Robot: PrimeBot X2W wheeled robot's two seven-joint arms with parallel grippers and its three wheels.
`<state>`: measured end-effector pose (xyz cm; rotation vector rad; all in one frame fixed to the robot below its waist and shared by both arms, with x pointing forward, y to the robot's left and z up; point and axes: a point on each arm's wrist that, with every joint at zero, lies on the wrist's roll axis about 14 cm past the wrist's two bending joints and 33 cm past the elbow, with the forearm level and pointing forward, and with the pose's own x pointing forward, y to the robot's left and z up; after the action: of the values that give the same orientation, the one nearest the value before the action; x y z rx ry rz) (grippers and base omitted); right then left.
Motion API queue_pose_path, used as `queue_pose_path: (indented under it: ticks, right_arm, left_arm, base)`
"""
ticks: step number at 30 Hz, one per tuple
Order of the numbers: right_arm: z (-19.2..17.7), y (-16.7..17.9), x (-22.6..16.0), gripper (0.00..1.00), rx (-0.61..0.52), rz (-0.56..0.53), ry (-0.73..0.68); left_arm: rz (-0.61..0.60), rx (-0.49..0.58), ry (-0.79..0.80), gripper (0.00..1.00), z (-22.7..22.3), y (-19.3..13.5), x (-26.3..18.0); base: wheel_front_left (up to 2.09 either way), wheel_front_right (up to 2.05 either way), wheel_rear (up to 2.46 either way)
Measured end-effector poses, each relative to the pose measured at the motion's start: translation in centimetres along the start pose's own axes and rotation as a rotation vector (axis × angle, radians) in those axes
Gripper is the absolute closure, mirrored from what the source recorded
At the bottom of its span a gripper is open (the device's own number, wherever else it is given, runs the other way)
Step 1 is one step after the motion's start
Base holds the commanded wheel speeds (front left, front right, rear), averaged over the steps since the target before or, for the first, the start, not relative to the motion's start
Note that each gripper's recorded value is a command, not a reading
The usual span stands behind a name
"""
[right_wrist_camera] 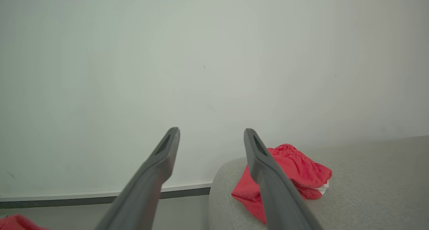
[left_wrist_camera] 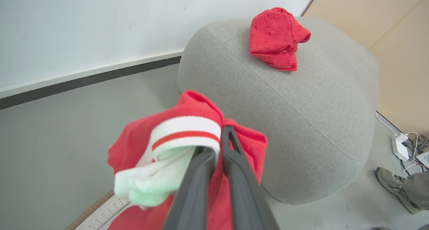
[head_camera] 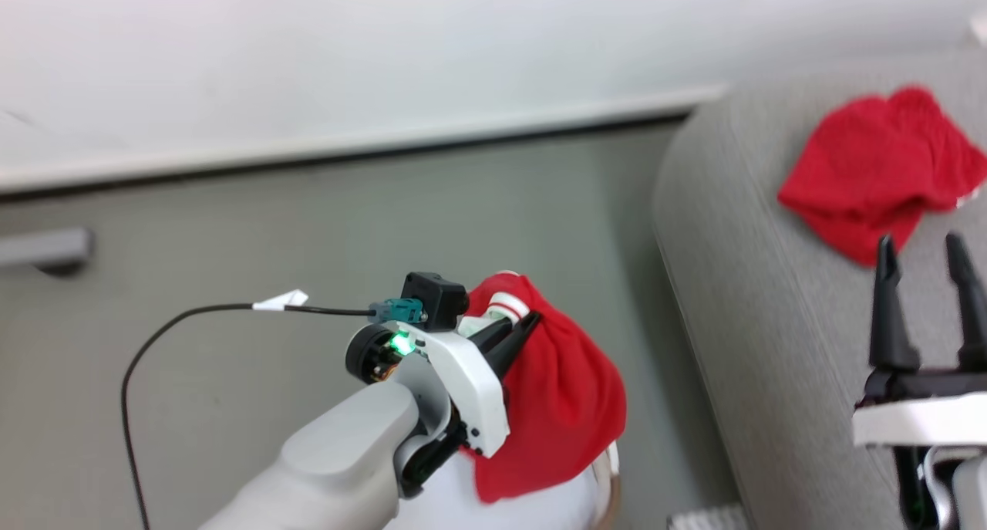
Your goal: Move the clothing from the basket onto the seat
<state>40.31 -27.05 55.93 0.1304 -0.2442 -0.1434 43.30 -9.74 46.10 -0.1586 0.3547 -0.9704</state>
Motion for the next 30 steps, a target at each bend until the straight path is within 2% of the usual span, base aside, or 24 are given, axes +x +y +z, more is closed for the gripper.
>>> queue_pose_path:
  ticks: [10,17,21,30]
  right_arm:
    - [0.7,6.2,-3.1,0.00,0.096,0.161,0.000]
    - [-0.3,10.5,-4.3,0.00,0.144,0.273,0.036]
    - [-0.8,12.0,-4.6,0.00,0.158,0.311,0.055]
    - [-1.2,13.4,-4.8,0.00,0.162,0.355,0.071]
  left_arm:
    - [0.067,0.188,-0.305,1.00,12.3,-2.3,-5.2]
    - [0.098,0.315,-0.472,1.00,18.9,-3.3,-8.6]
    - [0.115,0.351,-0.509,1.00,20.6,-3.6,-9.6]
    - [0.123,0.360,-0.525,1.00,21.3,-3.9,-10.4]
  base:
    - [0.00,0.00,0.00]
    - [0.00,0.00,0.00]
    - [0.00,0.00,0.00]
    - [0.00,0.00,0.00]
